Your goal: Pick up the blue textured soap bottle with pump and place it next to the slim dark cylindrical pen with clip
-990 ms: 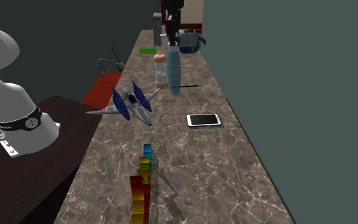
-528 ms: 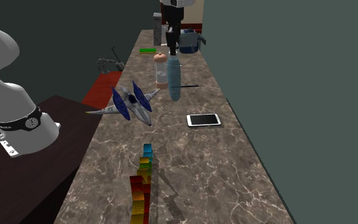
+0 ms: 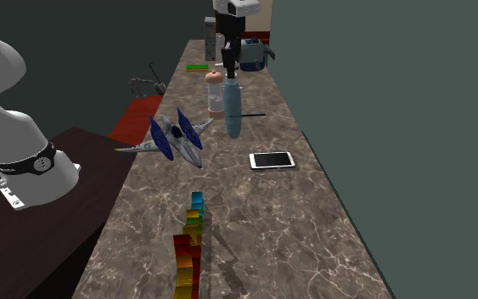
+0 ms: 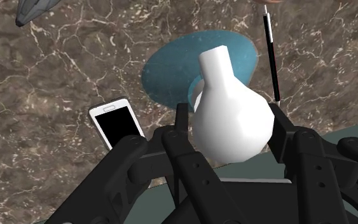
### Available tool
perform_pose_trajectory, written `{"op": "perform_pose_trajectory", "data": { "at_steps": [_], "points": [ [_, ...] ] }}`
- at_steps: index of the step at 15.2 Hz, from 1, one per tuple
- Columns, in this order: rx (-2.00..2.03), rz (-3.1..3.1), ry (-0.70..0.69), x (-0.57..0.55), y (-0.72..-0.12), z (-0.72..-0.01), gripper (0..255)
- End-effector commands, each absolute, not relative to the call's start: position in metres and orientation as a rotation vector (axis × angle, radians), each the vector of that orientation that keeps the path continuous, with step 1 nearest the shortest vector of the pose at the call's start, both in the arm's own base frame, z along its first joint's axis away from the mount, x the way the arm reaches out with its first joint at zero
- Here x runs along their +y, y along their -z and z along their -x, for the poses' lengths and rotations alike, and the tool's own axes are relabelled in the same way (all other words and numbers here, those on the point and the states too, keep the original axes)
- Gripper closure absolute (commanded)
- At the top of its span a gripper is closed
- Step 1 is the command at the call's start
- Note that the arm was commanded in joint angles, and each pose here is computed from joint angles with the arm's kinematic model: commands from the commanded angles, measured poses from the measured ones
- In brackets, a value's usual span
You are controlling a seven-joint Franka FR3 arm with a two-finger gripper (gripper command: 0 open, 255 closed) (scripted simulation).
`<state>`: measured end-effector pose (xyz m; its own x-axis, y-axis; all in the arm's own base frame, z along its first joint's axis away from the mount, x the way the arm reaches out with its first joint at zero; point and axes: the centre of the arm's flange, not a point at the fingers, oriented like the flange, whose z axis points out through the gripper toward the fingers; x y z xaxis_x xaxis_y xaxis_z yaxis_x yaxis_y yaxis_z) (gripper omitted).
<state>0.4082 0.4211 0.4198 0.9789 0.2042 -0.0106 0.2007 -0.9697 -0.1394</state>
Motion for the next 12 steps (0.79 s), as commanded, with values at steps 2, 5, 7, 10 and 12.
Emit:
{"op": "perform_pose_trajectory", "data": {
  "at_steps": [2, 5, 7, 10, 12],
  "points": [
    [-0.307, 2.987, -0.036, 0.421, -0.420, -0.408, 0],
    [-0.307, 2.987, -0.036, 0.421, -0.420, -0.408, 0],
    [-0.307, 2.987, -0.036, 0.421, -0.420, -0.408, 0],
    [-0.307, 2.987, -0.036, 0.416, -0.459, -0.410, 0],
    [-0.307, 2.987, -0.036, 0.414, -0.470, -0.410, 0]
  ]
}}
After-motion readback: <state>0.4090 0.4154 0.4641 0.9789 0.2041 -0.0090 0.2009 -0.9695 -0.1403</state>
